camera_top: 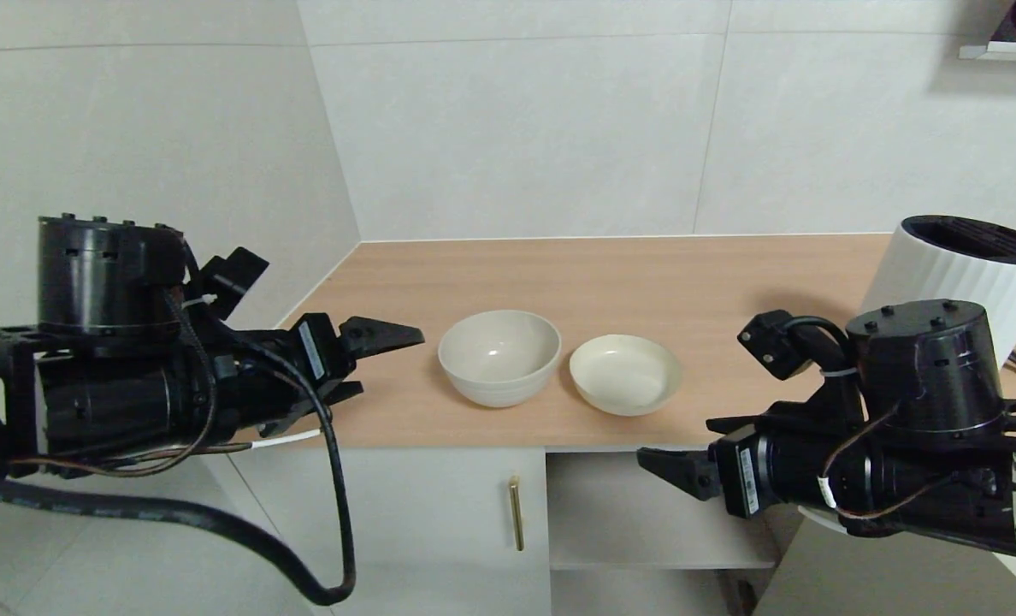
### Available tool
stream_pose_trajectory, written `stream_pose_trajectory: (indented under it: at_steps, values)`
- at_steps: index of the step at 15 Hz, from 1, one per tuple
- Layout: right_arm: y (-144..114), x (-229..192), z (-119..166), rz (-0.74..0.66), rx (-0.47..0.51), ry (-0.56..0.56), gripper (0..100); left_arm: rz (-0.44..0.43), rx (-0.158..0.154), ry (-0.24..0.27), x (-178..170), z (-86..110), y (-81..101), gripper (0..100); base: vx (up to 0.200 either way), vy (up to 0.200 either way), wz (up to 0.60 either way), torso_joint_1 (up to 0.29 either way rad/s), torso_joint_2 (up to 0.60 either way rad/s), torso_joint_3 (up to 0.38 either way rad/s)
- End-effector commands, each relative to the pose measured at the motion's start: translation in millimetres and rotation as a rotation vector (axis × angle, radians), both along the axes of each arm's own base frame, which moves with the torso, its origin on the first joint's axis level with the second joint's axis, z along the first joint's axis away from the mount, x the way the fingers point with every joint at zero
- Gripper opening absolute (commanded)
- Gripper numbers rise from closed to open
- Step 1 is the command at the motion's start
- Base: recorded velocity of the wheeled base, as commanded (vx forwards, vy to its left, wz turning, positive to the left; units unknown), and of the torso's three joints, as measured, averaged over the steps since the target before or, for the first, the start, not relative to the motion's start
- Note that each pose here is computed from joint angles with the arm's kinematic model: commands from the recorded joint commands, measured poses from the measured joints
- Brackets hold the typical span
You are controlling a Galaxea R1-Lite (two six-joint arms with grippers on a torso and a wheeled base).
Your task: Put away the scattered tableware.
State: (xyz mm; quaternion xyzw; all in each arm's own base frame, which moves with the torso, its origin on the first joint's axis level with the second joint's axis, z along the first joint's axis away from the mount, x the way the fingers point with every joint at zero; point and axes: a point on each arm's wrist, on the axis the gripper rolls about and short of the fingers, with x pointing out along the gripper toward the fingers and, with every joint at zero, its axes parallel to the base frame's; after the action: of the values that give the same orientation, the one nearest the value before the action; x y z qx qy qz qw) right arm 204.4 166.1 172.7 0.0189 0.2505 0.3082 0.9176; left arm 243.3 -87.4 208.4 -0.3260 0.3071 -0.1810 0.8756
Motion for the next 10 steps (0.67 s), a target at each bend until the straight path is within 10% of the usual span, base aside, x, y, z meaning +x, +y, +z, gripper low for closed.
stream_pose_trajectory:
  at_steps: [1, 5, 10]
  values:
    - [4, 5, -1, -0.003, -0.004, 0.009, 100, 0.009, -0.025, 0.042, 12, -4.9, -7.0, 100, 0.0, 0.0, 0.0, 0.0, 0.0, 0.0]
    - [14, 28, 20, -0.153, 0.083, 0.186, 100, 0.029, -0.061, 0.062, 19, -4.8, -9.8, 100, 0.0, 0.0, 0.0, 0.0, 0.0, 0.0]
    - [24, 73, 14, -0.477, 0.084, 0.229, 100, 0.105, 0.032, 0.115, 43, -35.0, -34.8, 100, 0.0, 0.0, 0.0, 0.0, 0.0, 0.0]
